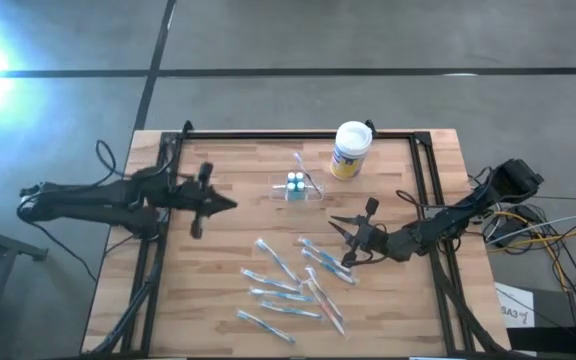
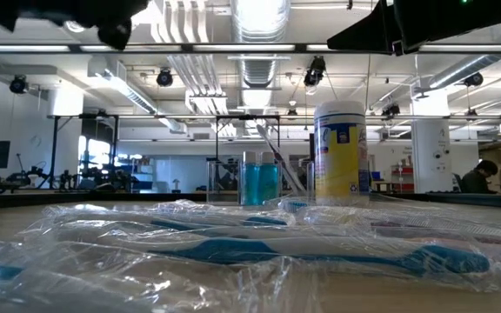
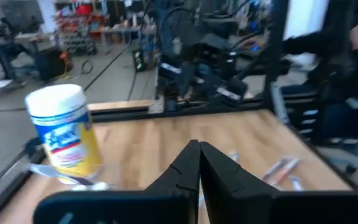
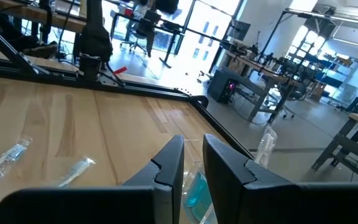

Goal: Pick & Place toothbrushing station
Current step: Put the violet toothbrush into the transparent organizer

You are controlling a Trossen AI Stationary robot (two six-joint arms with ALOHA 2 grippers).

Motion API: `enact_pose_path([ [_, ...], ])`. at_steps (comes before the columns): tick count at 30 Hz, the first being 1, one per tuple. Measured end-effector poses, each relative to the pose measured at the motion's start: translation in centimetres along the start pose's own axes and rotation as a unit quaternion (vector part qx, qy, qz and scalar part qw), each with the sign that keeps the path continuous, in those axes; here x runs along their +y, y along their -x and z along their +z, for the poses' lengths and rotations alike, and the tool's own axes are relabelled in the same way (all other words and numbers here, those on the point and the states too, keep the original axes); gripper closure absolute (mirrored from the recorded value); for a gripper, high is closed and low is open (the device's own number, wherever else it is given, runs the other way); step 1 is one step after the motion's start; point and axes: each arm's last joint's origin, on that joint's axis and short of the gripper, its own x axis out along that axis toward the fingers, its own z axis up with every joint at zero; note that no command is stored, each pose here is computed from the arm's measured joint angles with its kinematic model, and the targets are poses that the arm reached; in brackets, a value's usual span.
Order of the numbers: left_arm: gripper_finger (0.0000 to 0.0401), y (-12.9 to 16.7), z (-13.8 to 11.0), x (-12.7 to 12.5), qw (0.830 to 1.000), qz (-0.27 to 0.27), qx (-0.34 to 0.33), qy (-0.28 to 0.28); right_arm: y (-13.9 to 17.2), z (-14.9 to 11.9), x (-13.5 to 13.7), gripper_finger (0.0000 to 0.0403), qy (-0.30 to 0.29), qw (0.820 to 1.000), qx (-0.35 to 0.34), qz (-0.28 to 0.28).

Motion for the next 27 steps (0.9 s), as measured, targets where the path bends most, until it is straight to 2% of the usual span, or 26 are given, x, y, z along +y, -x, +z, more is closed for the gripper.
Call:
enact_pose_path([
  [5, 0.0397, 1.5, -4.0, -1.0, 0.999, -0.024, -0.025, 0.031, -0.1, 0.5, 0.0, 0.0346, -0.039, 0.999, -0.005, 0.0],
  [9, 0.0397, 2.0, -6.3, -1.2, 0.999, -0.025, -0.02, 0.044, -0.1, 0.6, 0.1, 0.0346, -0.063, 0.998, -0.007, 0.006],
  [14, 0.0398, 2.2, -8.6, -1.4, 0.999, -0.025, 0.0, 0.048, -0.2, 1.0, 0.6, 0.0346, -0.122, 0.989, -0.012, 0.077],
  [17, 0.0398, 2.2, -9.5, -1.4, 0.999, -0.025, 0.008, 0.043, -0.3, 1.3, 1.0, 0.0346, -0.144, 0.981, 0.02, 0.129],
  [19, 0.0398, 2.3, -10.0, -1.4, 0.999, -0.025, 0.014, 0.042, -0.3, 1.6, 1.4, 0.0346, -0.157, 0.969, 0.067, 0.181],
  [22, 0.0396, 2.3, -10.3, -1.4, 0.999, -0.025, 0.02, 0.043, -0.2, 2.5, 1.9, 0.0346, -0.197, 0.934, 0.171, 0.246],
  [24, 0.0395, 2.3, -10.3, -1.5, 0.998, -0.028, 0.02, 0.045, -0.3, 3.0, 2.3, 0.0346, -0.222, 0.908, 0.244, 0.259],
  [27, 0.0395, 2.3, -10.2, -1.5, 0.998, -0.028, 0.019, 0.048, -0.4, 3.4, 2.9, 0.0346, -0.252, 0.881, 0.323, 0.236],
])
